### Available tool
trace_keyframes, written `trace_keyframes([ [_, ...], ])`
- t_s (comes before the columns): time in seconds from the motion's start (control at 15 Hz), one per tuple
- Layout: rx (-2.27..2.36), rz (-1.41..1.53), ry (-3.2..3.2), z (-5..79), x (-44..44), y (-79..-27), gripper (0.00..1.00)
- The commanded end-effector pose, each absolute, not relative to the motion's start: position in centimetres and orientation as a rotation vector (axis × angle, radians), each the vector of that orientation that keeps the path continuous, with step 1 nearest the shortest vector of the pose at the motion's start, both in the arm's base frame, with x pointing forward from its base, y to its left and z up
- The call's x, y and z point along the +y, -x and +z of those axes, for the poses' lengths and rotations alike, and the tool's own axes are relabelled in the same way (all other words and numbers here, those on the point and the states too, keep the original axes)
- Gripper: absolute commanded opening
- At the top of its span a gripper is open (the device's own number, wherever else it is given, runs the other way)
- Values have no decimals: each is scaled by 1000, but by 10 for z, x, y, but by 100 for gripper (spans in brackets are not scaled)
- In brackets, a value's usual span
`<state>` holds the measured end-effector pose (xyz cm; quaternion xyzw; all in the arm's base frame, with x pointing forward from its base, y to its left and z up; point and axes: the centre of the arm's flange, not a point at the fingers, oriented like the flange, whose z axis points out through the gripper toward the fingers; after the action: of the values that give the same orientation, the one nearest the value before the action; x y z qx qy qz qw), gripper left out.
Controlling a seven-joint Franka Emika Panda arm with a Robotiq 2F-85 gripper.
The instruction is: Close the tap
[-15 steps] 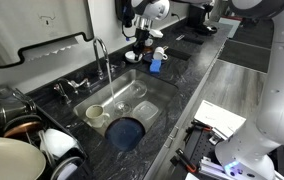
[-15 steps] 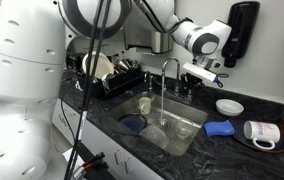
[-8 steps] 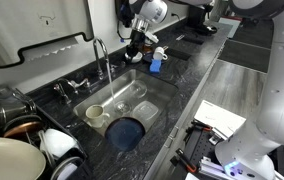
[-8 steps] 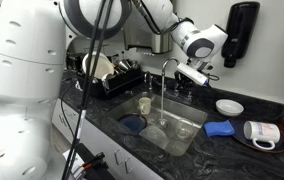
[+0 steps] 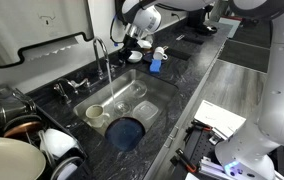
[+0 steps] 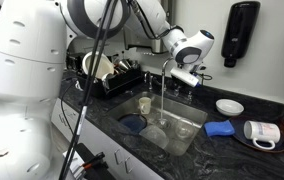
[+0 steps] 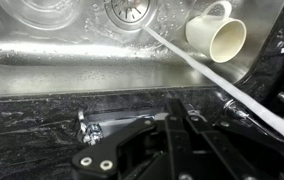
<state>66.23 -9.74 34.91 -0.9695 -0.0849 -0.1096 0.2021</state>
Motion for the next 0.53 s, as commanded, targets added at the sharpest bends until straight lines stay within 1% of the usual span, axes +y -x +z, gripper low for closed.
trace_keyframes([
  [0.0, -249, -431, 2769, 338, -93, -663, 0],
  [0.13, -246, -483, 2809, 337, -97, -667, 0],
  [0.47, -279, -483, 2913, 332, -109, -674, 0],
])
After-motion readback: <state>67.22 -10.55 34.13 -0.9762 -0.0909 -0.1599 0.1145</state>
